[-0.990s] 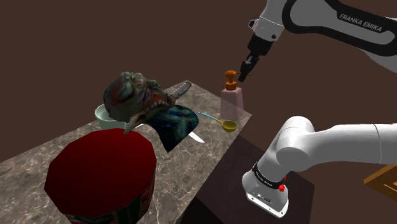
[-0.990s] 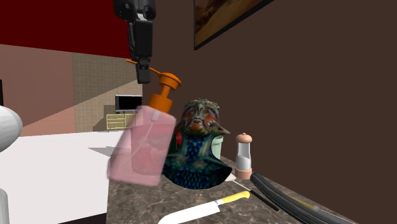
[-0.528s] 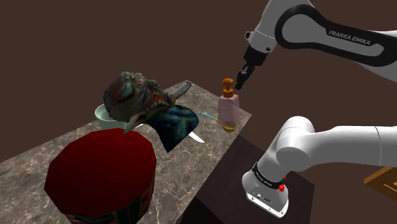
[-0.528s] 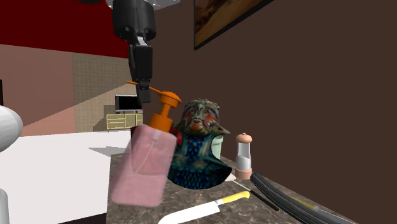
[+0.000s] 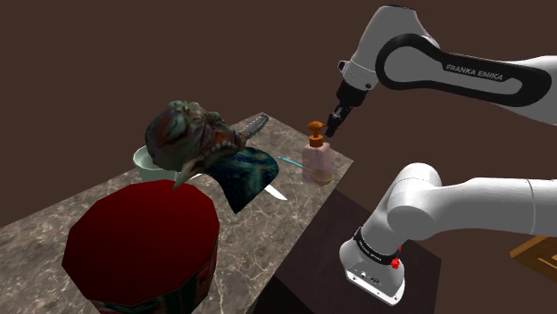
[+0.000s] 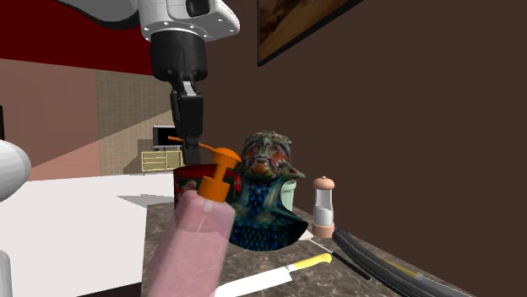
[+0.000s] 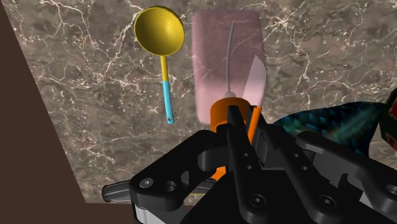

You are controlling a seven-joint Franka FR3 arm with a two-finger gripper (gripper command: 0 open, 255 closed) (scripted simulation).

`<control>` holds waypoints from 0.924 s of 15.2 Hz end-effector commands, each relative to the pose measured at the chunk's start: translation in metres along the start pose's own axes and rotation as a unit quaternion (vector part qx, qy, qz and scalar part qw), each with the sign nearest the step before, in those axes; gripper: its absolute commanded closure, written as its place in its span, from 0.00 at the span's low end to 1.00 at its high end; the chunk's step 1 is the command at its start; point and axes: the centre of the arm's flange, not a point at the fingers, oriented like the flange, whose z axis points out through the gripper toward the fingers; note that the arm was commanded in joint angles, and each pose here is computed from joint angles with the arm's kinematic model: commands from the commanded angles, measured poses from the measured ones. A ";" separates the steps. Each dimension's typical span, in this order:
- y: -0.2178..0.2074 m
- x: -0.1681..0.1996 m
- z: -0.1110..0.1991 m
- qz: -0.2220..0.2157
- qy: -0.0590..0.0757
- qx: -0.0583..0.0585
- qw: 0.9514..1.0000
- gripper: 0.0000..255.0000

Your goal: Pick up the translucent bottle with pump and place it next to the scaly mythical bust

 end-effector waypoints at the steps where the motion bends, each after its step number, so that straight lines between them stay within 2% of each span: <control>1: -0.001 -0.001 0.010 0.000 0.000 0.000 1.000 1.00; 14: -0.002 -0.007 0.079 0.000 0.000 0.000 1.000 1.00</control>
